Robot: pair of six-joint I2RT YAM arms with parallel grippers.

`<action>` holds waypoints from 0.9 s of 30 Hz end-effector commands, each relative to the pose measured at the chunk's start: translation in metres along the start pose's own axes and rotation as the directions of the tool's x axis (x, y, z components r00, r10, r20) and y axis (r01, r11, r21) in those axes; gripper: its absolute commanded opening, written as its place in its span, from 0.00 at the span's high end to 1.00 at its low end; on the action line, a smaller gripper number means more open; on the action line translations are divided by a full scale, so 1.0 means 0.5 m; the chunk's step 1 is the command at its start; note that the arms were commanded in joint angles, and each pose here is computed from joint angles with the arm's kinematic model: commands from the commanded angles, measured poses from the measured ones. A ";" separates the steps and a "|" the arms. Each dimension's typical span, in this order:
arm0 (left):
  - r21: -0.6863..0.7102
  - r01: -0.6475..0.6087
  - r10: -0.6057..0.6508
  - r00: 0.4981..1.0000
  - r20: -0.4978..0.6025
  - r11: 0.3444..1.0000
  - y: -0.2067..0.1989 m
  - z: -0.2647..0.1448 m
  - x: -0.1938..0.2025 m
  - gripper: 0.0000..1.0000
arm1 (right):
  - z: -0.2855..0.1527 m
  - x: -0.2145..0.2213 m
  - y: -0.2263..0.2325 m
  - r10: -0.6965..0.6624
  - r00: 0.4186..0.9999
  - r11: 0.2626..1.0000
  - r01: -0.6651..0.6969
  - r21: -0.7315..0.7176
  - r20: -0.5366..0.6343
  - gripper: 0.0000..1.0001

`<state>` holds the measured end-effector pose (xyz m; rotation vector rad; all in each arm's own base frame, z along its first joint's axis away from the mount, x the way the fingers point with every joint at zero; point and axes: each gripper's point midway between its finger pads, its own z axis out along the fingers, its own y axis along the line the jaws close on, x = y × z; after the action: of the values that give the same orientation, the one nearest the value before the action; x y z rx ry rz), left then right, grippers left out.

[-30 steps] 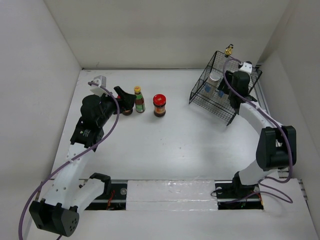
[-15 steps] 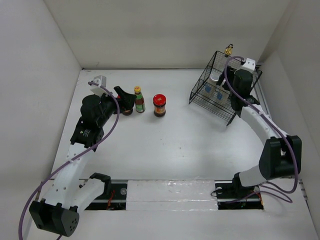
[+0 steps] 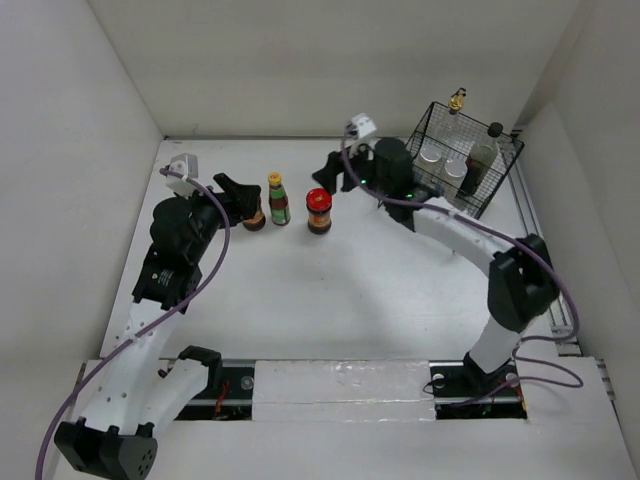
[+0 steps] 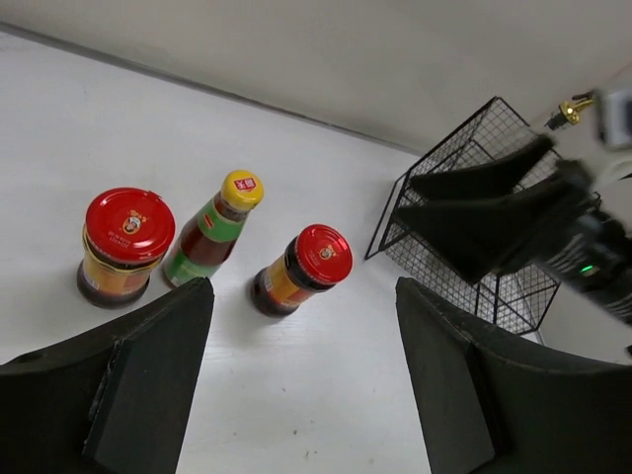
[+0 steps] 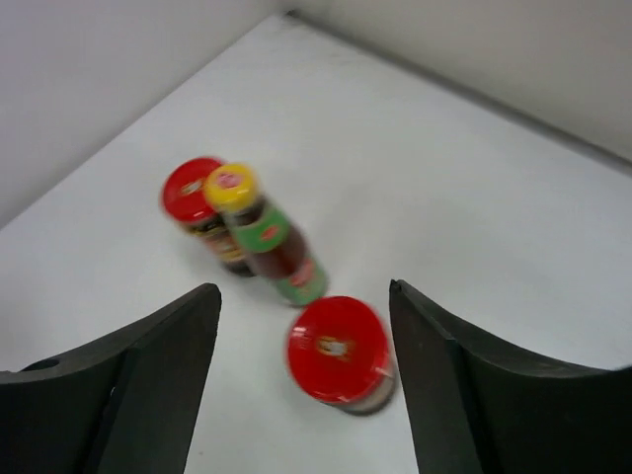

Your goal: Organize the condiment bottles

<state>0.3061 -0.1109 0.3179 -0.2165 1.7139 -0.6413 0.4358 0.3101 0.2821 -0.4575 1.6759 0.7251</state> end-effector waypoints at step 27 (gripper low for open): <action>0.030 -0.016 0.014 0.998 0.054 0.999 -0.020 -0.012 -0.033 0.30 | 0.264 0.151 0.196 -0.150 0.988 0.977 0.145 -0.158 -0.023 0.35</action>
<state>0.3032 -0.1066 0.3236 -0.2272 1.6913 -0.6288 0.4477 0.4627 0.1958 -0.7326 1.6998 0.6976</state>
